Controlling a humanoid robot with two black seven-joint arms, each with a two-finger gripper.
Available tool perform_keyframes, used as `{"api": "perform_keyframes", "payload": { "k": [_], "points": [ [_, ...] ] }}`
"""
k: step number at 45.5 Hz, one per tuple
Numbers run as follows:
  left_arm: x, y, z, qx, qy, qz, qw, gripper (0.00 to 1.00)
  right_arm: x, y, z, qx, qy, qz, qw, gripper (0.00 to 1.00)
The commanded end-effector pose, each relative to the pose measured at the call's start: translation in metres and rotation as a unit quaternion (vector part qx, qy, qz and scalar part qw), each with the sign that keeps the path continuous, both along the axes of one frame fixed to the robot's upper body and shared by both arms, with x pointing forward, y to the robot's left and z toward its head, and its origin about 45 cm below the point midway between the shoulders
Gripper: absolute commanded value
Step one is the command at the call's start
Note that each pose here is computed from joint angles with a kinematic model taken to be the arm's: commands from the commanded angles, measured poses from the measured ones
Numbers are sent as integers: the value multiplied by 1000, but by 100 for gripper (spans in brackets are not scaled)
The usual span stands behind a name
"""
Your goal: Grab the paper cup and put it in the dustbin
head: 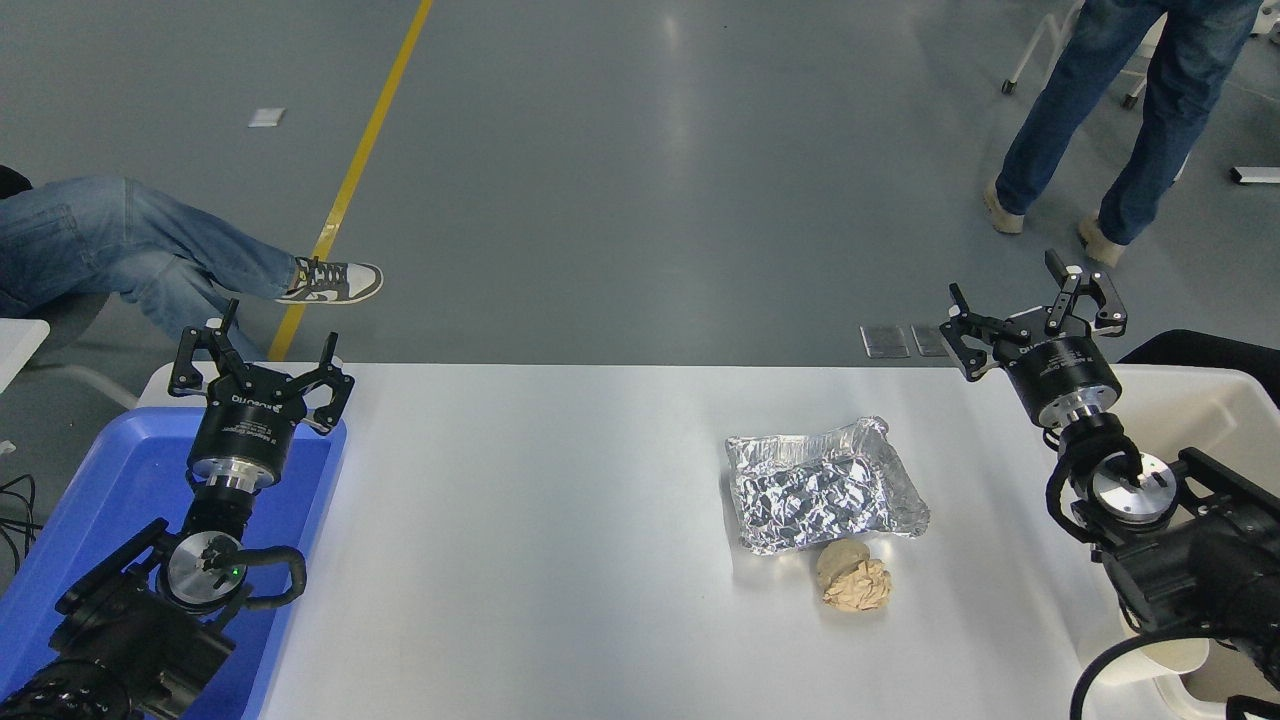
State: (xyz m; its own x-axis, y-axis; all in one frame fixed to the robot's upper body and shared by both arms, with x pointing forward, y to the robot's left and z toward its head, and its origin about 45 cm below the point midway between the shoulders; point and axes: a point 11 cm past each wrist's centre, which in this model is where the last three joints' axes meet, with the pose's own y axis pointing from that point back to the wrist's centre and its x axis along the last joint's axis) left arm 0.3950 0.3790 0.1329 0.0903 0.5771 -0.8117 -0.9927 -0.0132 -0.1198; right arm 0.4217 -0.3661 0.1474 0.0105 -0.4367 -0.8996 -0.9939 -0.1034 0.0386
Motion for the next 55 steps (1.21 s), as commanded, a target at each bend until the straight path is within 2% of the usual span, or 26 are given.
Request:
{"api": "perform_keyframes", "payload": {
  "k": [1, 11, 19, 25, 31, 38, 48, 50, 55],
  "points": [
    [0, 0, 0, 0, 1, -1, 1000, 100, -4, -3, -4, 2, 0, -3, 1000, 100],
    [0, 0, 0, 0, 0, -1, 1000, 100, -4, 2, -4, -14, 5, 16, 1000, 100],
    [0, 0, 0, 1, 1, -1, 1000, 100, 13, 30, 14, -97, -7, 96, 991, 100],
    [0, 0, 0, 0, 1, -1, 1000, 100, 34, 56, 39, -228, -26, 187, 955, 100],
    [0, 0, 0, 0, 1, -1, 1000, 100, 52, 63, 79, -338, -55, 241, 908, 100],
    [0, 0, 0, 0, 1, 0, 1000, 100, 55, 74, 94, -489, -52, 333, 805, 100],
    [0, 0, 0, 0, 0, -1, 1000, 100, 47, 77, 121, -659, -48, 441, 607, 100],
    [0, 0, 0, 0, 0, -1, 1000, 100, 44, 78, 123, -688, -46, 462, 558, 100],
    [1, -1, 1, 0, 0, -2, 1000, 100, 33, 75, 131, -759, -31, 515, 397, 100]
  ]
}}
